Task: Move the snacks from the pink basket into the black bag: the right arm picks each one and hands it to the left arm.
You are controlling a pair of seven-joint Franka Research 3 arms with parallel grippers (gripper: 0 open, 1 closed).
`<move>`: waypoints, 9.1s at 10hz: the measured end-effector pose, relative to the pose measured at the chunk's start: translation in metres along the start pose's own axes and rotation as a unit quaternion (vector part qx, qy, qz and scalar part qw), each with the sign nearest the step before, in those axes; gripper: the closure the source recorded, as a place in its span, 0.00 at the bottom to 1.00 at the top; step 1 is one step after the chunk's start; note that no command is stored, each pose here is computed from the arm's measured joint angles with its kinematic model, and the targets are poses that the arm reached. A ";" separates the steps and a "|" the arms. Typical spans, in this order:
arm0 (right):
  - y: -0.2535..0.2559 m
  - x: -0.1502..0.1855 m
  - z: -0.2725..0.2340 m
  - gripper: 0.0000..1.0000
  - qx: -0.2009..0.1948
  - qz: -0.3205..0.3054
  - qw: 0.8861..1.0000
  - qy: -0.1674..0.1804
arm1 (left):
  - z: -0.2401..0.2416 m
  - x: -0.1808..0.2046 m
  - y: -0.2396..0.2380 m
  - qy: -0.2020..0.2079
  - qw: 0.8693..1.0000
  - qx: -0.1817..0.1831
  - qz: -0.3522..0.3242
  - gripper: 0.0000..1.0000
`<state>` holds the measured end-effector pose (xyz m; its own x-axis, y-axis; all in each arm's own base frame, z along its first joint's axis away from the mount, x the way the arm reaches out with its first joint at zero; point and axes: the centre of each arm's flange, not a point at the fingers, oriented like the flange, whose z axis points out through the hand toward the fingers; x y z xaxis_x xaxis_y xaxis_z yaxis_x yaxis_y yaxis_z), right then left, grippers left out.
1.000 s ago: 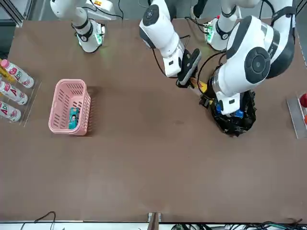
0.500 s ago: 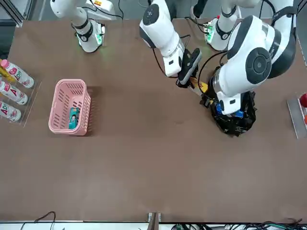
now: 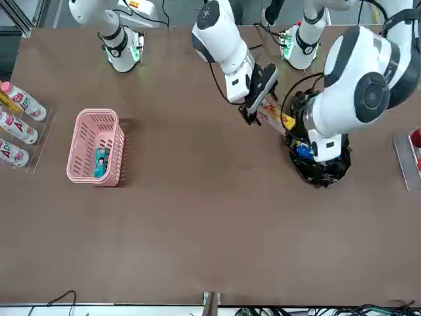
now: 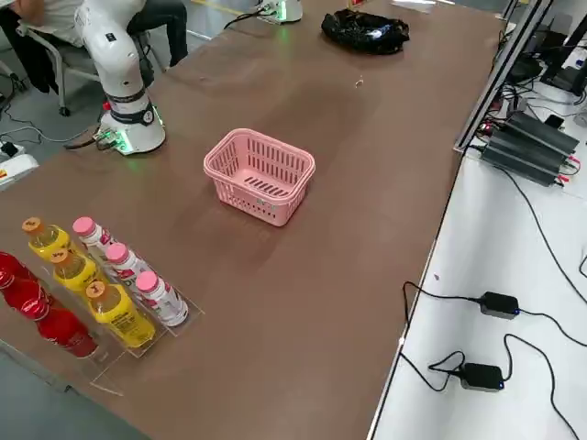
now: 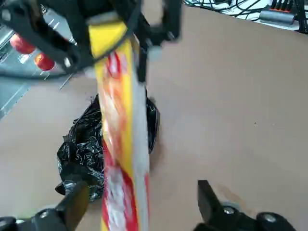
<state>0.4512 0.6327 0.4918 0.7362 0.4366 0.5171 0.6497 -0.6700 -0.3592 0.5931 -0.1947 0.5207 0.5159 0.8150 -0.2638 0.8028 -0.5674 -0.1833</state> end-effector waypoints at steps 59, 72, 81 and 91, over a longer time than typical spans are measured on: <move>0.551 -0.334 -0.227 0.00 -0.296 0.285 0.895 -0.175 | -0.138 0.095 -0.154 0.147 0.906 -0.034 0.396 0.00; 0.573 -0.376 -0.213 0.00 -0.313 0.242 0.900 -0.183 | -0.112 0.106 -0.136 0.127 0.887 -0.015 0.444 0.00; 0.561 -0.374 -0.194 0.15 -0.308 0.227 0.904 -0.192 | -0.105 0.093 -0.123 0.122 0.881 -0.011 0.456 0.00; 0.565 -0.410 -0.164 0.14 -0.328 0.206 0.907 -0.166 | -0.096 0.089 -0.115 0.114 0.886 -0.007 0.450 0.00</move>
<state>0.4857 -0.0231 0.2040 0.9780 0.1523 0.1423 0.1346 -0.9827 0.1271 0.5756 -0.0456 0.6092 0.9944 0.0373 -0.0992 0.0392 -0.9991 0.0164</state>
